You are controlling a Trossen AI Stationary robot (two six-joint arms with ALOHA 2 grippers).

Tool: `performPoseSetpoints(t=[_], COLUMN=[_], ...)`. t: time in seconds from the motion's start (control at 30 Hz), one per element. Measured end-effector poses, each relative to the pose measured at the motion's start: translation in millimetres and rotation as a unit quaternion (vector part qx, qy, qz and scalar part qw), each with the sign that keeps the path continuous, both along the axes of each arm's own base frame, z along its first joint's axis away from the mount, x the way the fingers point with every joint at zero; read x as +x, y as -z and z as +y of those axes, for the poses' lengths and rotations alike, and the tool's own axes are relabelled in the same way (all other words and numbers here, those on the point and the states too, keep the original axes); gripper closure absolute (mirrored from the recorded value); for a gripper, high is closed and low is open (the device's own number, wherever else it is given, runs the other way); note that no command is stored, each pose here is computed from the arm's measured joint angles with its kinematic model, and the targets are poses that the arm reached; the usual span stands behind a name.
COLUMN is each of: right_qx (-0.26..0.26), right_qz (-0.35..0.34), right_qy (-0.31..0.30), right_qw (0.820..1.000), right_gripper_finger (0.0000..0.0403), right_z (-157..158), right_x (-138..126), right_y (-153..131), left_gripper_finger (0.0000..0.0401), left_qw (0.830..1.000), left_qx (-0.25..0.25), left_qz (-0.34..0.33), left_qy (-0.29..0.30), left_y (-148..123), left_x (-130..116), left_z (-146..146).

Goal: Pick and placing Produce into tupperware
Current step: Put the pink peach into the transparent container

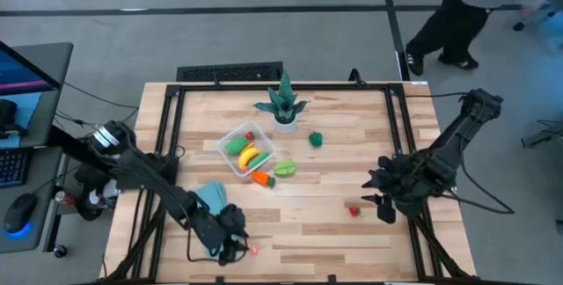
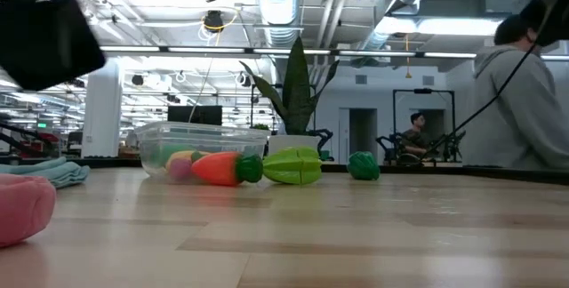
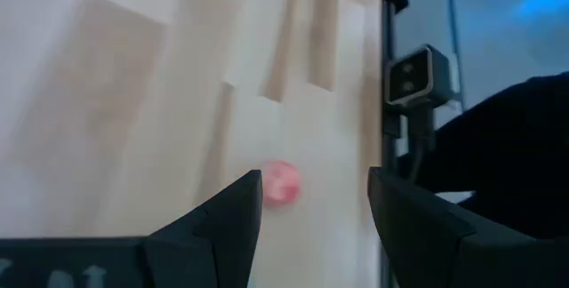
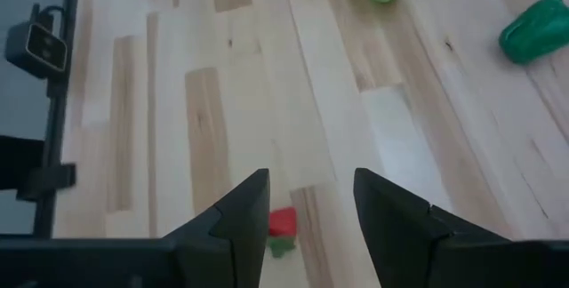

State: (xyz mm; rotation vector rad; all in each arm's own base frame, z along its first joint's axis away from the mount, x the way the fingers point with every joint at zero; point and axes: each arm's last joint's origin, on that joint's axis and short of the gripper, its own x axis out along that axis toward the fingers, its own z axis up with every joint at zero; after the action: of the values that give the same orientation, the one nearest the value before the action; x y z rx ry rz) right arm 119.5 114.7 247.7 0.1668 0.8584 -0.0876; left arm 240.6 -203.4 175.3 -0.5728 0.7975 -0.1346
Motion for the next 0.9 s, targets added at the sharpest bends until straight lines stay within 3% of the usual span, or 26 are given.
performPoseSetpoints(t=[0.1,0.3,0.57,0.9], right_qx=[-0.006,-0.007,0.005,0.009], right_qz=[-0.013,-0.034,-0.036,-0.036], right_qy=[0.009,0.007,0.021,0.026], right_qw=[1.000,0.999,0.999,0.999], right_gripper_finger=[0.0246,0.0246,0.0253,0.0251], right_z=[-3,-5,-5,-5], right_x=[-6,-14,-14,-14], right_y=[-1,-5,-5,-5], left_gripper_finger=[0.0205,0.0205,0.0205,0.0205], left_qw=[1.000,1.000,0.998,0.991], left_qx=[-0.017,-0.005,0.057,0.123], left_qz=[0.010,0.017,0.011,-0.018], left_qy=[-0.003,-0.007,-0.013,0.046], left_y=[13,26,32,32], left_x=[1,7,9,10], left_z=[-12,-24,-21,-21])
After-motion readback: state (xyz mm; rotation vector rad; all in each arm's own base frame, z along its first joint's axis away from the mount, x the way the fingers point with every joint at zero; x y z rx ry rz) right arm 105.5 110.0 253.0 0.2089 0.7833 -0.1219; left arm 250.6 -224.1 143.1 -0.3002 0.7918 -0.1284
